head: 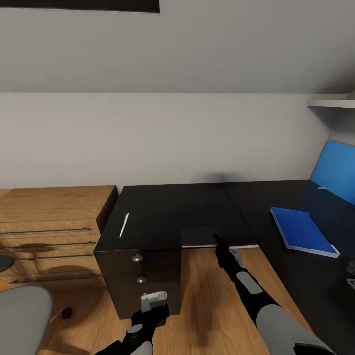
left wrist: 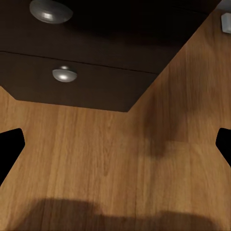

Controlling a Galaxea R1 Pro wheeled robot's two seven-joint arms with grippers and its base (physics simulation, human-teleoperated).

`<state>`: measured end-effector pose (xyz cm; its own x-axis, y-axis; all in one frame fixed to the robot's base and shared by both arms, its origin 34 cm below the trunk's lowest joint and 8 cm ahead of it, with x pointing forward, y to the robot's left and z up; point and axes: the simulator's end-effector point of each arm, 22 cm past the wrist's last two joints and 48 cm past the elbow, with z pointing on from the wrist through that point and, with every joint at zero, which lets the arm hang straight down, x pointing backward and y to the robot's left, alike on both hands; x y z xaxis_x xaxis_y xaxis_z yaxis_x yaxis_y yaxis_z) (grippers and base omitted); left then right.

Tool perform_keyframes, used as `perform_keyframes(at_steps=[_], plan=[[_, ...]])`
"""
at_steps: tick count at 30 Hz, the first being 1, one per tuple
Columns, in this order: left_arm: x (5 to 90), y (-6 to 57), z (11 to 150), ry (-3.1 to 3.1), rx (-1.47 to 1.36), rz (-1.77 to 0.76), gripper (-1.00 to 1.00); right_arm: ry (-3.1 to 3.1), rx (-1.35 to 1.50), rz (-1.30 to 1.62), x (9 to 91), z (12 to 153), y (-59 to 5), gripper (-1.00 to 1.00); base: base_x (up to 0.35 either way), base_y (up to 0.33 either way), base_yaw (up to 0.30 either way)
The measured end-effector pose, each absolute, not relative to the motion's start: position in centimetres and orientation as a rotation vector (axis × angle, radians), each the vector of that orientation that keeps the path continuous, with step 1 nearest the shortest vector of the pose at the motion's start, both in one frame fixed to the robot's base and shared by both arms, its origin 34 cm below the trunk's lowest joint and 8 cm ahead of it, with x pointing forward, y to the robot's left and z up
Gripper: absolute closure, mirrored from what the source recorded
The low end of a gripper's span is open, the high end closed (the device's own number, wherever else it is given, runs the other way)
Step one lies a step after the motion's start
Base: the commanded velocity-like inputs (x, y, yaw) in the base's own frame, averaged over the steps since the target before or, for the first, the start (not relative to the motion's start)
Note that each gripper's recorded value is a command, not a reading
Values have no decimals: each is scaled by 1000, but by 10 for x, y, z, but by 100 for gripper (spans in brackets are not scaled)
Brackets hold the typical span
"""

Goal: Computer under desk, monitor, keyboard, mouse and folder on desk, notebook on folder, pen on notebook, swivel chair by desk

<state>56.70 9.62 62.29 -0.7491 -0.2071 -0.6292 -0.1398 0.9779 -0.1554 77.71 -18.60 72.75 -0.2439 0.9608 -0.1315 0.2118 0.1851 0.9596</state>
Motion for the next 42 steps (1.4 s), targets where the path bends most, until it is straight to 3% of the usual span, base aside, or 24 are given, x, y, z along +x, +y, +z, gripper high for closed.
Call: perform_keyframes(at_steps=[3,4,42], plan=[[567,96,623,2429,-243,-128,-100,1625,1137,1129,777,728,-187,-100,0,0,0],[567,96,623,2429,-243,-128,-100,1626,1137,1129,777,728,-187,100,0,0,0],[567,95,639,2432,-241,-130,-100,1623,1131,1129,779,745,-187,100,0,0,0]])
